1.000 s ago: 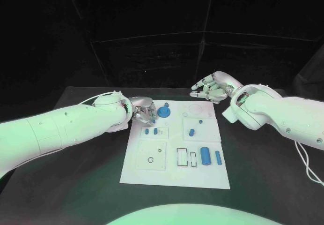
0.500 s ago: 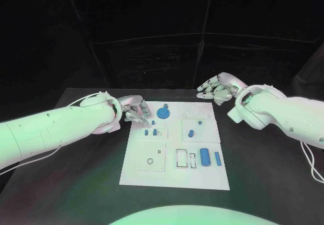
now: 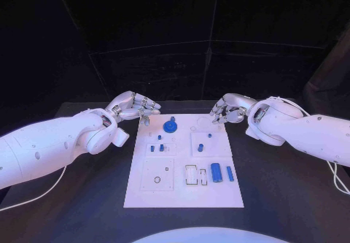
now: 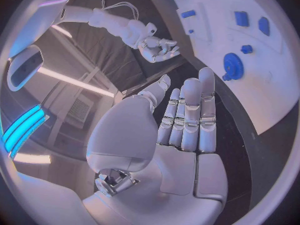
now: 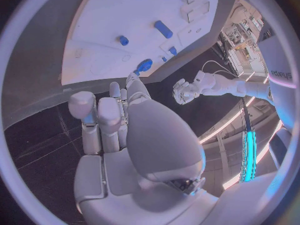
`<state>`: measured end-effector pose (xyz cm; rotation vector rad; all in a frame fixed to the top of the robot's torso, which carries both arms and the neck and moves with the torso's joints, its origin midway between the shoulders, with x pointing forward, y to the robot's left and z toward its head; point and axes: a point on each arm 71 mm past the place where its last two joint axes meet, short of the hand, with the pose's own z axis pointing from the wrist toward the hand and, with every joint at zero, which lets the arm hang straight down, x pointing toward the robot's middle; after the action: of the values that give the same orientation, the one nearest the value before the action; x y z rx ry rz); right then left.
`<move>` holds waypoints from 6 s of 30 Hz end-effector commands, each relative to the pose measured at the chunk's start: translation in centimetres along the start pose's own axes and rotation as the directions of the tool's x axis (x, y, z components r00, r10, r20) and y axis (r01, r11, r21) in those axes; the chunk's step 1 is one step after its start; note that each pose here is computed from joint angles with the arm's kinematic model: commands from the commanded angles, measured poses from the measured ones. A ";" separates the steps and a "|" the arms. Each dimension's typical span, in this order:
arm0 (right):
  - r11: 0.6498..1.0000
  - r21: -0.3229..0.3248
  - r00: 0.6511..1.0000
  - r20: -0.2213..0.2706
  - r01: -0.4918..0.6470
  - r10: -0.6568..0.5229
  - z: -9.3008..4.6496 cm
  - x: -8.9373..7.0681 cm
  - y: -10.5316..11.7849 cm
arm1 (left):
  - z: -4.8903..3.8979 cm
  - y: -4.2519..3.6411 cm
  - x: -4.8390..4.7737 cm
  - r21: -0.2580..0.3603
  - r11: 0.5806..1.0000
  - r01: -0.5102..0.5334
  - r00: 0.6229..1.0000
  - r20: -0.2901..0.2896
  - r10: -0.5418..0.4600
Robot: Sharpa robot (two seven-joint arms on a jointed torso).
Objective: Assemble the parts on the task board
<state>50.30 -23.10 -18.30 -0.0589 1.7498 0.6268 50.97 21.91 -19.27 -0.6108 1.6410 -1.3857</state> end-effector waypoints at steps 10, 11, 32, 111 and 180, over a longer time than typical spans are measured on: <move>0.963 -0.048 0.956 -0.112 0.266 -0.270 0.0 3.3 1.2 | -0.22 -0.97 0.53 0.106 0.945 0.310 0.944 0.081 -0.319; 0.962 -0.050 0.955 -0.121 0.268 -0.272 0.0 3.5 1.3 | -0.22 -0.97 0.56 0.106 0.945 0.311 0.944 0.081 -0.320; 0.956 -0.055 0.936 -0.194 0.289 -0.294 0.5 5.2 2.0 | -0.24 -0.41 -0.03 0.088 0.948 0.304 0.944 0.108 -0.313; 0.936 -0.348 0.989 -0.113 0.049 -0.094 -1.5 10.9 13.5 | -0.19 -1.04 1.31 0.076 0.951 0.300 0.944 0.121 -0.308; 0.886 -0.441 0.974 -0.097 0.142 -0.205 -0.5 14.0 15.9 | 0.27 -0.39 1.46 0.003 0.948 0.320 0.943 0.092 -0.319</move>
<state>40.20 -5.88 -25.37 -0.5705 1.7237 0.8661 50.42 20.65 -19.36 -0.9630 1.5061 -1.5384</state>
